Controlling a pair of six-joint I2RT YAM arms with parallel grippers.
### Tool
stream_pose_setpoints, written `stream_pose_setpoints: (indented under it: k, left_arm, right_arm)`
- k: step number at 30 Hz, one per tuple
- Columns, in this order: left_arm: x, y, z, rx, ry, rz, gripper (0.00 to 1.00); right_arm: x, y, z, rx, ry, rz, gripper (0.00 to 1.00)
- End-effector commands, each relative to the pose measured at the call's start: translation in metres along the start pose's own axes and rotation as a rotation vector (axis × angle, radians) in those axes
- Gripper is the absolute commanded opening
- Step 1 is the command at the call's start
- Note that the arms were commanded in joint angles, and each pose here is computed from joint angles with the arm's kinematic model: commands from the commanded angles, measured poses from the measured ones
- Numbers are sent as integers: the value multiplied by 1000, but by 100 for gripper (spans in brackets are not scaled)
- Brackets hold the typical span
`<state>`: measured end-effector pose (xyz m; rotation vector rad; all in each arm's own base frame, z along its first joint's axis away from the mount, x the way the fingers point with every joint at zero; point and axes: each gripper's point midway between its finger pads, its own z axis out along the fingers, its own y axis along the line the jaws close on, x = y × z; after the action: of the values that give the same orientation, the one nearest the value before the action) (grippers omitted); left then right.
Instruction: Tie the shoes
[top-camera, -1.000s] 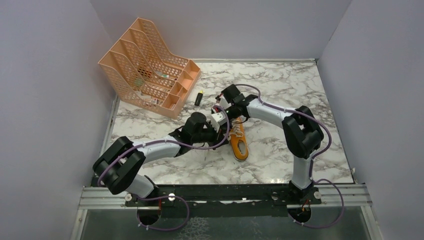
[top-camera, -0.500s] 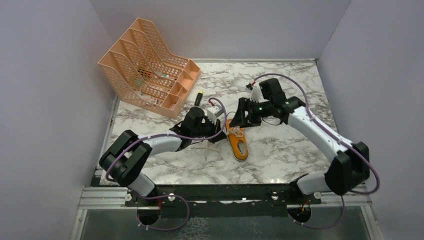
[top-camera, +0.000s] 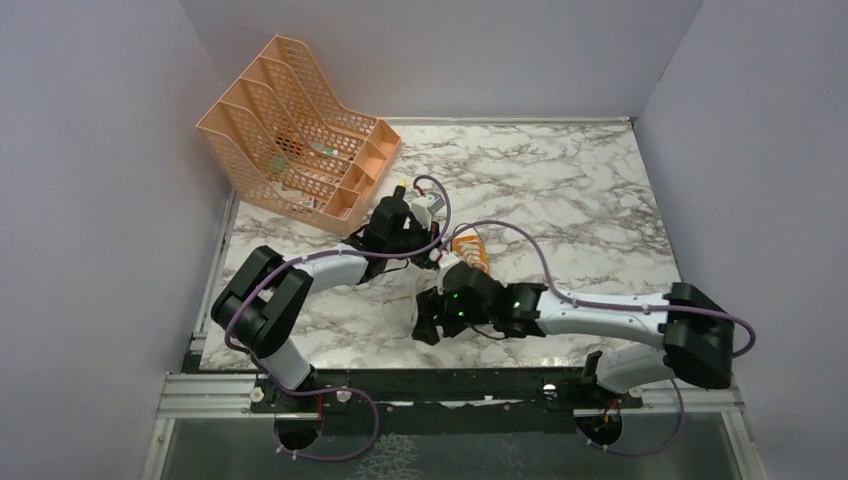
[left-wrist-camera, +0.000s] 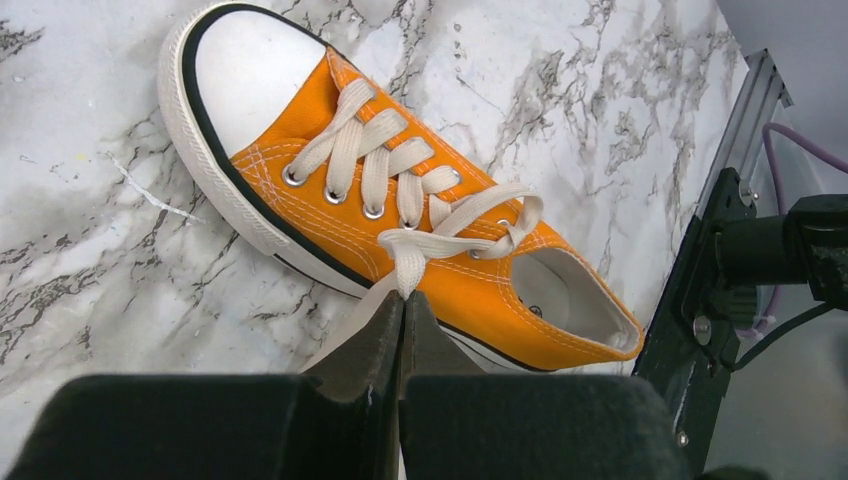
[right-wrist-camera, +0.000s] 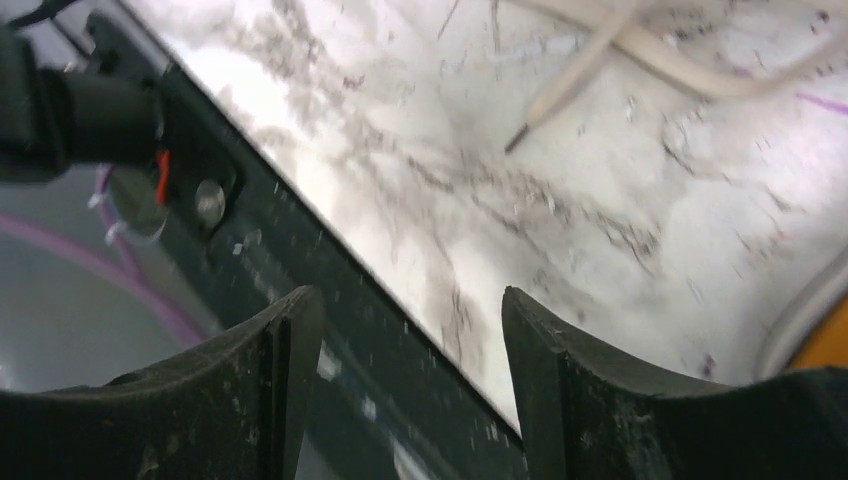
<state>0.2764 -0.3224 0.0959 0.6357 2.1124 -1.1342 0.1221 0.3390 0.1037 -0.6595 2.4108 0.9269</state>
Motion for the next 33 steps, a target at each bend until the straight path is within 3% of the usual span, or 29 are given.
stream_pose_setpoints:
  k: [1,5,14,18,20,21,22,24,27,33]
  left_arm:
    - [3,7,4,-37,35,-23,0]
    - [3,11,3,-60,35,-21,0]
    - [2,13,3,-74,32,-21,0]
    - [5,14,2,-79,46,-29,0]
    - [8,16,0,-88,48,-35,0]
    - [8,15,0,-90,47,-35,0]
    - [8,15,-1,-90,48,-34,0]
    - [9,15,-2,-91,54,-37,0]
    - [3,9,-4,-76,38,-50,0]
    - [-6,-14,-6,1,3,-122,0]
  right_arm:
    - [-48,-1,41,161,-294,65,70]
    - [-46,-19,67,266,-336,96,63]
    - [-24,-54,102,432,-331,61,60]
    - [-17,-56,104,433,-310,77,40]
    - [-14,-53,101,424,-290,82,19]
    - [-16,-51,96,423,-281,87,5]
    - [-18,-47,88,423,-271,89,1]
    - [-22,-38,64,401,-248,86,1]
    - [-25,-10,23,225,-219,76,1]
    - [-12,-17,-37,61,-131,135,1]
